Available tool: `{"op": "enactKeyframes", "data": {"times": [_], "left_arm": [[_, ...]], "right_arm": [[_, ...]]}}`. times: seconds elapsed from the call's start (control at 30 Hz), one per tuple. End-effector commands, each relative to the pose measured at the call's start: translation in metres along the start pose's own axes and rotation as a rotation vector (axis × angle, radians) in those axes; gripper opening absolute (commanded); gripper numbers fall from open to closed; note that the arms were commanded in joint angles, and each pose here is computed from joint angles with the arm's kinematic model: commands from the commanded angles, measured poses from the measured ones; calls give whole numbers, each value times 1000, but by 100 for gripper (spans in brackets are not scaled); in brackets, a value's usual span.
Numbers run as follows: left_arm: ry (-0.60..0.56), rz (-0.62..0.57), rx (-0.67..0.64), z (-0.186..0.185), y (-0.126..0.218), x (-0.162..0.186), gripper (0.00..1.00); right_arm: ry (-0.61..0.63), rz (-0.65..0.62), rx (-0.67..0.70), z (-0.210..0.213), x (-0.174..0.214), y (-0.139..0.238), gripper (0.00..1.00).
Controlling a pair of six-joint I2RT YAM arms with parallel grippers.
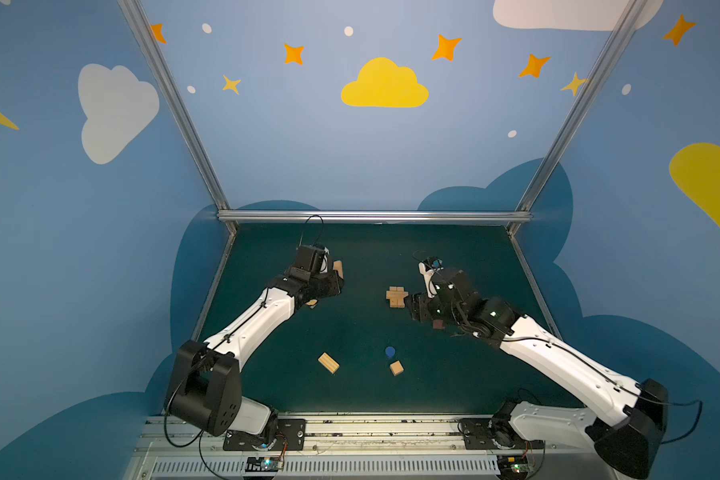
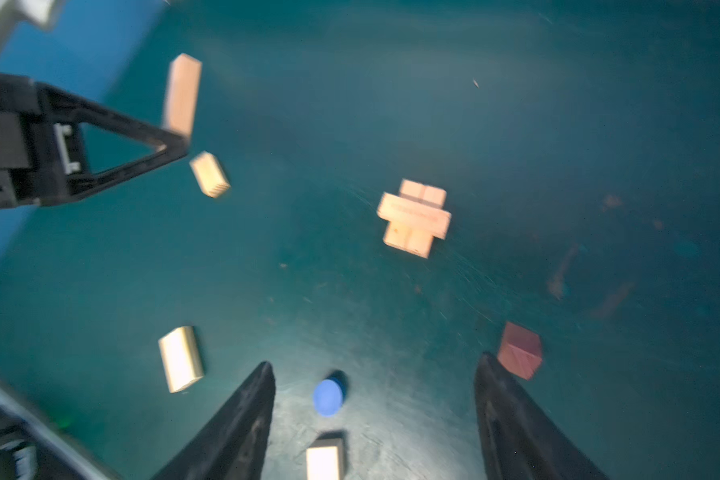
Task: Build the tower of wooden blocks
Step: 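Lift the pale plank with the left gripper while the right gripper draws back, then hold the plank upright with the left gripper while the right gripper closes on it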
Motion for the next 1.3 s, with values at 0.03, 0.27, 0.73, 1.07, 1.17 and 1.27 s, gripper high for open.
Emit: {"op": "enactKeyframes", "data": {"times": [0.03,0.27,0.73,1.07,1.17,1.27], "left_arm": [[-153,-75,404,-65,47,-15,4],[-285,-184,724,-111,110,-18,4],[-420,-213,1046,-134,173,17,4],[-479,-237,1100,-136,197,30,4],[-492,-230,1114,-137,200,34,4],[-498,-218,1123,-138,200,36,4]], "right_arm": [[58,-309,-190,12,-41,38,69],[118,-603,-447,25,-68,95,69],[126,-705,-875,63,-106,118,64],[118,-643,-1024,80,-122,102,60],[135,-631,-1066,87,-125,101,58],[164,-626,-1104,94,-127,104,56]]}}
Point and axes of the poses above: each gripper's point midway between its finger pads, its own y axis back along the fingers, its own z axis along the line the jaws close on, x = y × z, the point moved 6 cm from there along y, back along the fingers, and after that the axes turned 10 degrees about y, right-handed, at the moved point
